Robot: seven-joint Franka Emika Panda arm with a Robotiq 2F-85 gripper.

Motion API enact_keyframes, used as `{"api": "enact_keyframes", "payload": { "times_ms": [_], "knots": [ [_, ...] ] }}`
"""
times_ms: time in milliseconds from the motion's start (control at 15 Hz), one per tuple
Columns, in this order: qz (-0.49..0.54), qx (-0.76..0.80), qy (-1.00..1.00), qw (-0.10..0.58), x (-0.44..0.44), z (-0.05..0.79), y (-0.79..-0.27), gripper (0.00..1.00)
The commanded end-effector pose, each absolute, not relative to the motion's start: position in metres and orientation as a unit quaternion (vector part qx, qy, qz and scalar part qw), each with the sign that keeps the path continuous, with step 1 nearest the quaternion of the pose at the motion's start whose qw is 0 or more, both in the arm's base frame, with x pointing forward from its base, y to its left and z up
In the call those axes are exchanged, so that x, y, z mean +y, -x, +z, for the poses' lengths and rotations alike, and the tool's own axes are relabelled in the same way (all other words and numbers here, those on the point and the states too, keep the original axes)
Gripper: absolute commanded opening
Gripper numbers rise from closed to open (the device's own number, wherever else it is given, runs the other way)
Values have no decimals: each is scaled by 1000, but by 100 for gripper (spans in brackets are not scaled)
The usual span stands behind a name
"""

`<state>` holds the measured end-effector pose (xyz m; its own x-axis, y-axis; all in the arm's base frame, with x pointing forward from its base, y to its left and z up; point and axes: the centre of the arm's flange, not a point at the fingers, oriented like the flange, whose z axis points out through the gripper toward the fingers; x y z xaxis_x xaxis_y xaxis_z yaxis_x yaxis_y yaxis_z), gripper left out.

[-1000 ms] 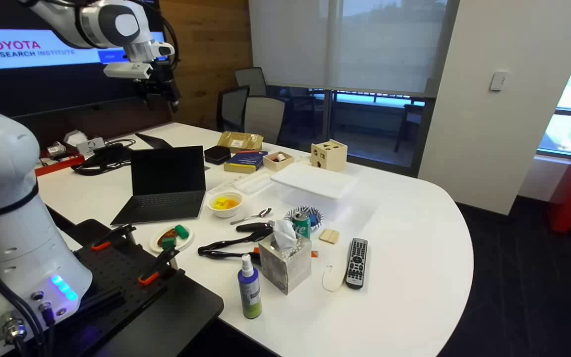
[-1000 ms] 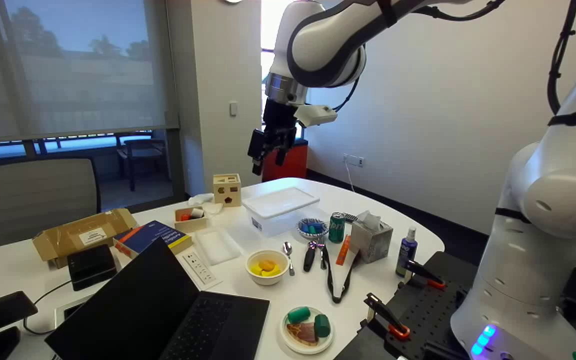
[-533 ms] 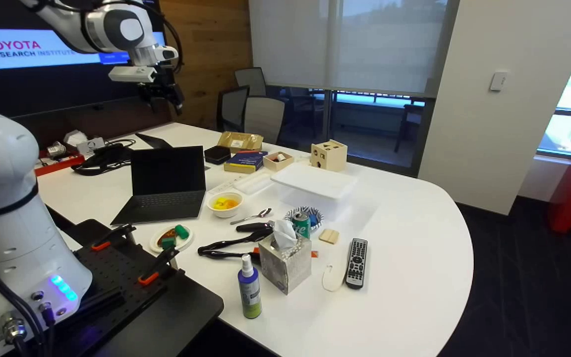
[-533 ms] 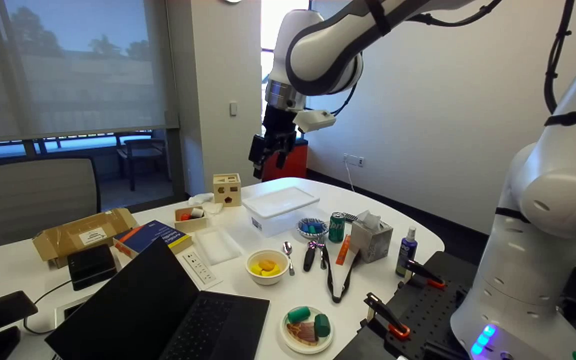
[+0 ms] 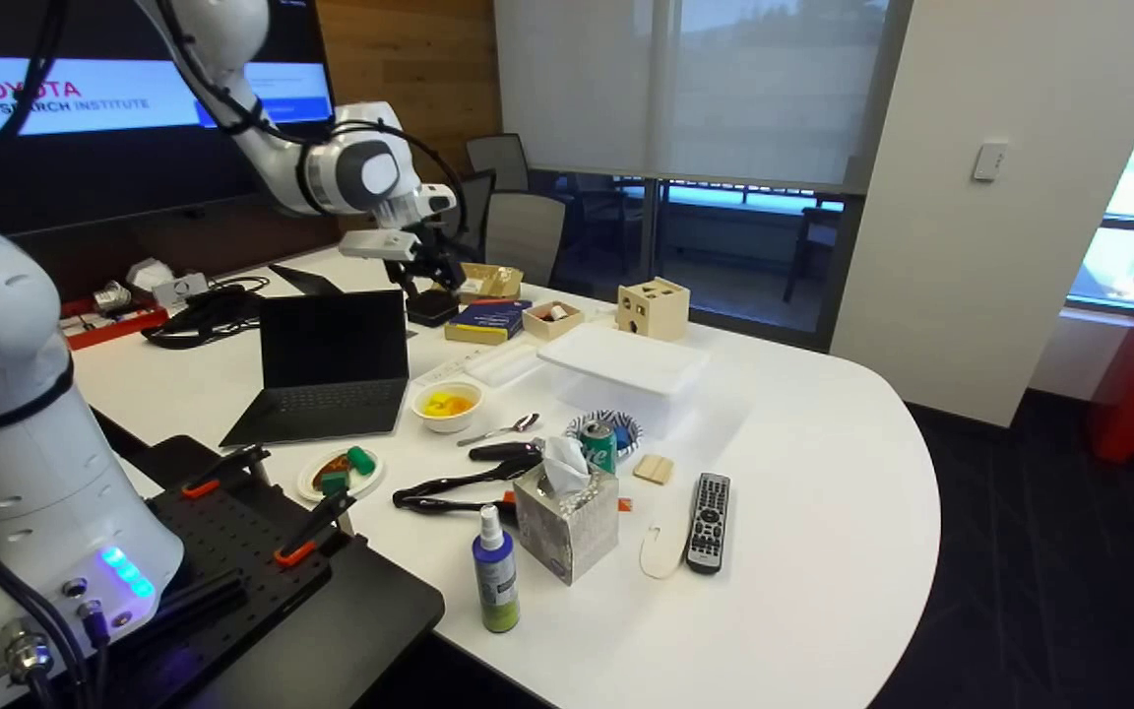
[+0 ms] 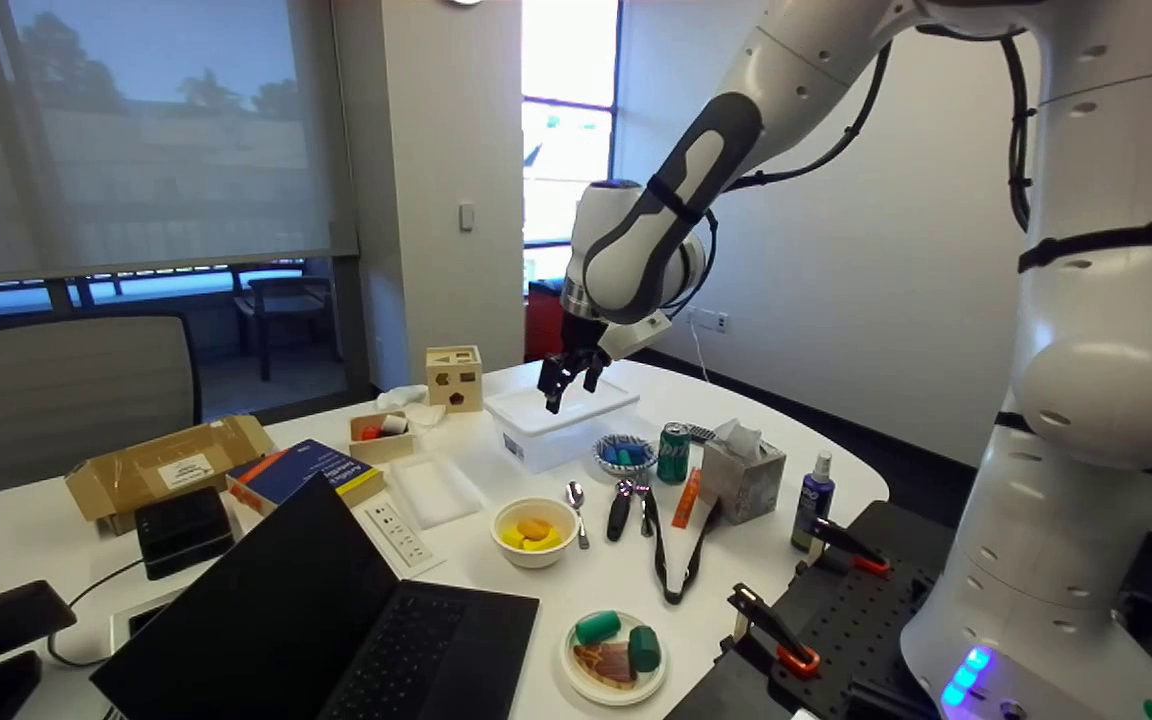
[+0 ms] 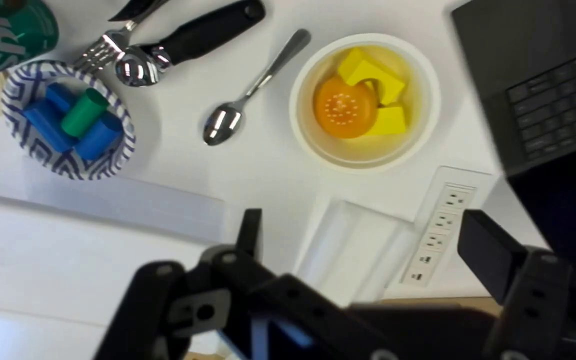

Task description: Move the blue and white bowl forward

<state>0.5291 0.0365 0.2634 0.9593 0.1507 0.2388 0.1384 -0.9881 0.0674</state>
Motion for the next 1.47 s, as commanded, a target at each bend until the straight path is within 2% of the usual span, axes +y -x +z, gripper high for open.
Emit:
{"api": "enact_keyframes", "payload": {
  "times_ms": [0,400,1000,1400],
  "knots": [
    [140,30,-988,51,-11,196,-586,100],
    [132,-35,-988,70,-78,105,-626,100],
    [122,-132,-978,103,-126,57,-624,100],
    [114,-160,-976,95,-140,28,-627,100]
  ]
}}
